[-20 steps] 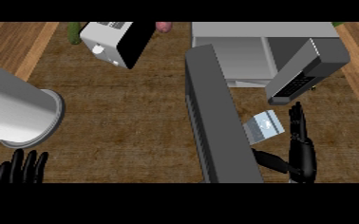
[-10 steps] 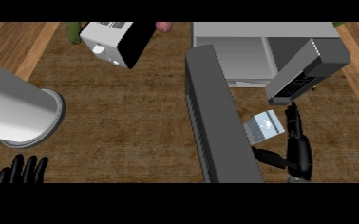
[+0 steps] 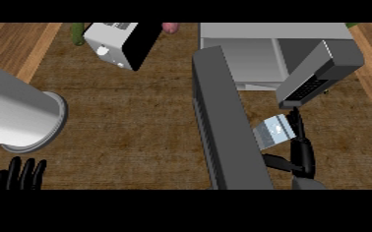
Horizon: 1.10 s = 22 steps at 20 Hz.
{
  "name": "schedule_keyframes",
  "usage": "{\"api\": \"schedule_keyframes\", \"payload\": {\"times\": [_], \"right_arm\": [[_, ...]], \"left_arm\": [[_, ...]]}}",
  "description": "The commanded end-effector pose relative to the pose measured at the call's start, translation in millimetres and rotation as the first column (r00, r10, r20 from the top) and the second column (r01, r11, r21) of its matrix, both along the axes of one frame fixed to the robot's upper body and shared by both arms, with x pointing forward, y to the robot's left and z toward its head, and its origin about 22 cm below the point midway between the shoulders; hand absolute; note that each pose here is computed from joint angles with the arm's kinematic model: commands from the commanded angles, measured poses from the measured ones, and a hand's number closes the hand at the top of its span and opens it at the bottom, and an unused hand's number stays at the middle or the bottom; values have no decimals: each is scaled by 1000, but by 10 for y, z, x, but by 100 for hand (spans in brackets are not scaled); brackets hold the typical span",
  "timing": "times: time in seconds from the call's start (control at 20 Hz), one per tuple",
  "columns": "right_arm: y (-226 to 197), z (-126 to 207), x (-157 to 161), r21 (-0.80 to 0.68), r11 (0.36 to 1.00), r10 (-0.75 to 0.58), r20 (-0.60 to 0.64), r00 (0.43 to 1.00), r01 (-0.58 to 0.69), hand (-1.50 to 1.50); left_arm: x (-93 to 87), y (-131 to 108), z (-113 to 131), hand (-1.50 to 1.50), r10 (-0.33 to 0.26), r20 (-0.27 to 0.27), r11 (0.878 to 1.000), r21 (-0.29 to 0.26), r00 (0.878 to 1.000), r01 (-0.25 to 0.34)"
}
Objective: Pick up the milk, place it into the microwave and close the microwave
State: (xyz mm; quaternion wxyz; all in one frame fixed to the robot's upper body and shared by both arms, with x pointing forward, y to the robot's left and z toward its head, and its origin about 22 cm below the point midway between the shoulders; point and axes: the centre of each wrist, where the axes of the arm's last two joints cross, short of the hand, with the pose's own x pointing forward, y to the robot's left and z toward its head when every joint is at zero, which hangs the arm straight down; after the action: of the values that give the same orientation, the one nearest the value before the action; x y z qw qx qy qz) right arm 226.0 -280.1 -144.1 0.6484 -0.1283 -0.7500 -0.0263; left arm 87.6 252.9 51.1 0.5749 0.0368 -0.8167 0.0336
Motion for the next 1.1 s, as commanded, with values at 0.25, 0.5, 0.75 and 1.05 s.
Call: {"api": "schedule_keyframes", "payload": {"times": [0.25,0.5,0.75,1.05], "right_arm": [[18,-101,155,46,999,-17,57,998,15,-150],[91,-118,218,176,984,13,110,994,-32,150],[75,-32,258,241,968,18,187,982,-64,150],[166,-57,189,305,938,108,198,974,-165,150]], "left_arm": [[-113,157,112,-150,-12,-1,1000,9,1000,12],[27,37,34,-150,-10,-7,1000,-3,1000,10],[-96,-25,-101,-150,-14,17,1000,-1,1000,14],[-111,179,84,-150,19,19,1000,5,1000,-19]]}}
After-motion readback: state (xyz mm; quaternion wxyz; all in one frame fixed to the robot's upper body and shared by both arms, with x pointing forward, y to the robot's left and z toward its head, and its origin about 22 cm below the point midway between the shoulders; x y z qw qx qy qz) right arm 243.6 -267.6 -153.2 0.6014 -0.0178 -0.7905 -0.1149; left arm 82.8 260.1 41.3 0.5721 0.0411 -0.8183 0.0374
